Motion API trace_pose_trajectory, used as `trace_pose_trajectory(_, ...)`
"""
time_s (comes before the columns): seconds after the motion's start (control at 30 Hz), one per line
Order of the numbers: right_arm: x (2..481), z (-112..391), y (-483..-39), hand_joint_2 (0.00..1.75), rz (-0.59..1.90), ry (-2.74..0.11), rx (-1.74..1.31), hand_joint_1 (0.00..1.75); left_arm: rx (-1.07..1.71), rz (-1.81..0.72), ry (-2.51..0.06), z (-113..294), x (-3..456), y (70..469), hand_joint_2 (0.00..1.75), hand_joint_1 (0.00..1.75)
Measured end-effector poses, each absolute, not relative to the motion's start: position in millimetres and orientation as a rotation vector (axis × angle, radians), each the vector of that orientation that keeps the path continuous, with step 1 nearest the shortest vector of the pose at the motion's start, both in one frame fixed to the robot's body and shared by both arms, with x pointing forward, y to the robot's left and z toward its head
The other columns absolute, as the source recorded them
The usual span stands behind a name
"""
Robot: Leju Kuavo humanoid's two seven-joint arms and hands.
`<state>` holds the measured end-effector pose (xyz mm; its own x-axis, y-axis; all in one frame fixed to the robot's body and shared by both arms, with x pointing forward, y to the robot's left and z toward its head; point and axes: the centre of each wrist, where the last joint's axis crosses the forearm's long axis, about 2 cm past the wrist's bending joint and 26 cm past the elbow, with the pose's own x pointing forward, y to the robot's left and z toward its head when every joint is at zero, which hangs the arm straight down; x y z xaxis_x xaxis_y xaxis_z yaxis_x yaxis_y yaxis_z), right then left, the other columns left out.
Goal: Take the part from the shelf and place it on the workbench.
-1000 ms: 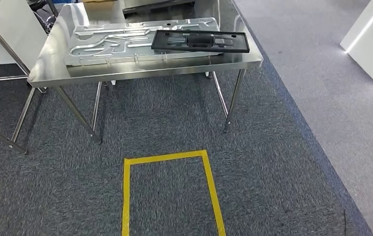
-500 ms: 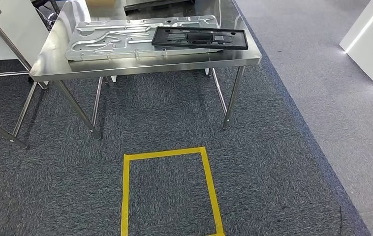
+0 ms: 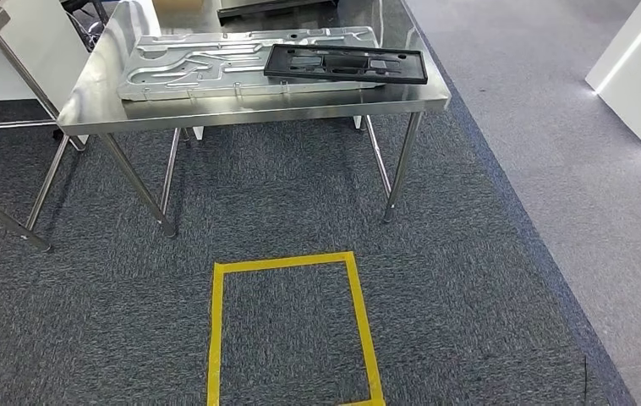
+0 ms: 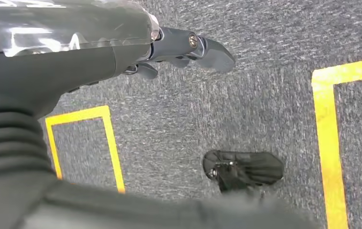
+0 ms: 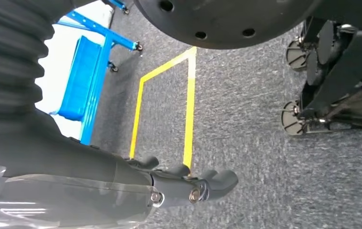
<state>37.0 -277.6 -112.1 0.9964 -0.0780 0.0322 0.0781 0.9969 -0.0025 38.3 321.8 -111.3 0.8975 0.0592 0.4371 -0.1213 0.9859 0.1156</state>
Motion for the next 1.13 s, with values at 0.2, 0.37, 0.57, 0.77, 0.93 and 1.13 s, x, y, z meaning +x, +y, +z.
trace_pose_trajectory(0.2,34.9,-112.4,-281.7,1.75,-0.066,-0.04,-0.012,0.0,0.129,0.115,-0.438,-111.7,36.0,320.7,1.75,0.0)
trace_pose_trajectory(0.37,30.8,-112.8,-287.6,1.75,-0.068,-0.054,-0.029,0.0,0.119,0.125,-0.41,-112.2,30.5,319.5,0.0,0.0)
trace_pose_trajectory(0.57,28.4,-112.9,-291.8,0.87,-0.072,-0.07,-0.04,0.0,0.114,0.124,-0.394,-112.3,28.2,319.0,0.0,0.0)
trace_pose_trajectory(0.77,22.9,-112.8,-298.6,0.0,-0.073,-0.122,-0.051,0.0,0.098,0.106,-0.348,-112.5,21.2,316.8,0.0,0.0)
trace_pose_trajectory(0.93,19.7,-112.6,-299.0,0.0,-0.062,-0.15,-0.05,0.0,0.085,0.088,-0.321,-112.5,16.6,313.9,0.0,0.0)
trace_pose_trajectory(1.13,16.8,-112.3,-298.3,0.0,-0.053,-0.181,-0.044,0.0,0.068,0.071,-0.295,-112.4,12.6,310.1,0.0,0.0)
